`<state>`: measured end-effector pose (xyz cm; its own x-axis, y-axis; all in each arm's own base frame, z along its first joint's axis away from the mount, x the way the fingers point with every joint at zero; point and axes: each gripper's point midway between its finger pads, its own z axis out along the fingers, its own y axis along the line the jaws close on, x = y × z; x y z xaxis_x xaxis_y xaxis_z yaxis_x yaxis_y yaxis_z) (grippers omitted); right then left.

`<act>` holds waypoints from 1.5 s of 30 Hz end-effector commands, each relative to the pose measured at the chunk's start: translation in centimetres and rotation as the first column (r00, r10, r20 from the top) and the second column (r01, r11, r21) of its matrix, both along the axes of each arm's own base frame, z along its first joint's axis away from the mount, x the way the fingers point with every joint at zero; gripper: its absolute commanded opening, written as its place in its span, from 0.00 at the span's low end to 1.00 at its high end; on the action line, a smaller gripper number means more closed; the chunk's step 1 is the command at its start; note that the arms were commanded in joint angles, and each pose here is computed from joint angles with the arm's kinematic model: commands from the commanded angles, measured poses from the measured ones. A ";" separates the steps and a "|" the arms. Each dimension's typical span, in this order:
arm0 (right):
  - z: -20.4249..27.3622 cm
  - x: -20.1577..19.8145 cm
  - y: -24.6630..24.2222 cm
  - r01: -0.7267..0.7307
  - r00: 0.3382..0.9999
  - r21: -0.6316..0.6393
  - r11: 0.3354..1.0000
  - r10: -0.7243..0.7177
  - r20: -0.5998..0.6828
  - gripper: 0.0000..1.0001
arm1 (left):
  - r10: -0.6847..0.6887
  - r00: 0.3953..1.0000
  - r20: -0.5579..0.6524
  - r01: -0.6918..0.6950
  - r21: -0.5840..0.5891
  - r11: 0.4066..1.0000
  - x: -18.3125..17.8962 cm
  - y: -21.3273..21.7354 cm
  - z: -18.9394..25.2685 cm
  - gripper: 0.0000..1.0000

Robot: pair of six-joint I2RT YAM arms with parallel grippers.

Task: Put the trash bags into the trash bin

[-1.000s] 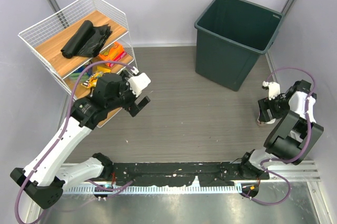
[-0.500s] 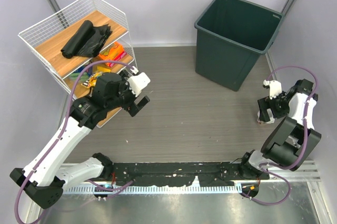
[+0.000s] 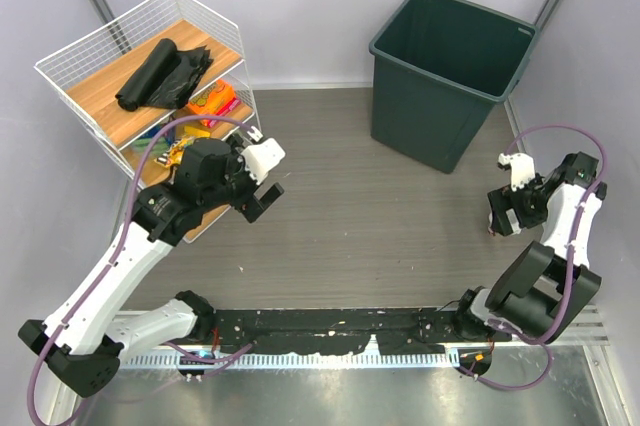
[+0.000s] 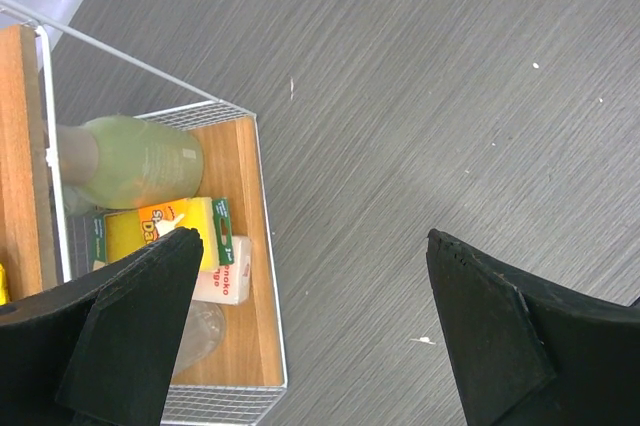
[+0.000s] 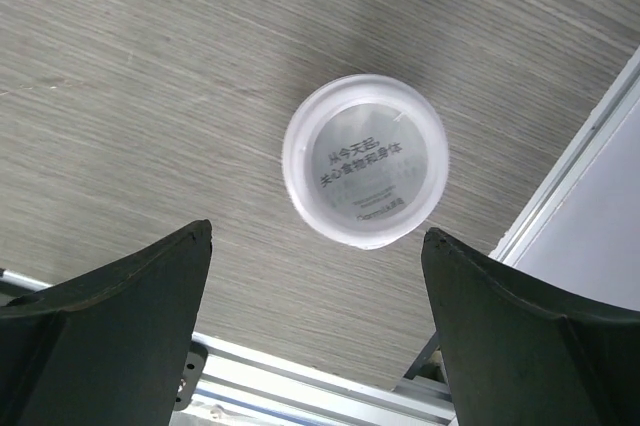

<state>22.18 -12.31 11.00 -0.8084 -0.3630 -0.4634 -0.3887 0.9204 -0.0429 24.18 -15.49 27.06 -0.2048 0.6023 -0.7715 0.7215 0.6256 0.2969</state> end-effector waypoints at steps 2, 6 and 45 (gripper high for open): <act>3.1 -0.3 1.7 -0.041 0.997 0.029 0.999 0.038 0.070 0.90 | 0.095 0.990 0.101 -0.086 -0.087 0.993 1.1 0.7 4.3 1.00; 6.5 -0.1 3.0 -0.051 0.987 0.034 0.998 0.045 0.154 0.90 | 0.186 0.972 0.146 -0.163 -0.156 0.974 1.9 1.5 8.0 1.00; 16.4 1.3 12.0 -0.205 0.916 0.085 0.975 0.160 0.369 0.90 | 0.723 0.688 0.067 -0.684 -0.274 0.676 12.9 19.3 19.3 0.99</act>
<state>23.57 -0.87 27.23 -0.5324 -0.4101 -0.7405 -0.5191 0.8492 -0.0971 36.35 5.12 48.30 -0.3309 0.2016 -0.9219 -0.1034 0.9633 0.2477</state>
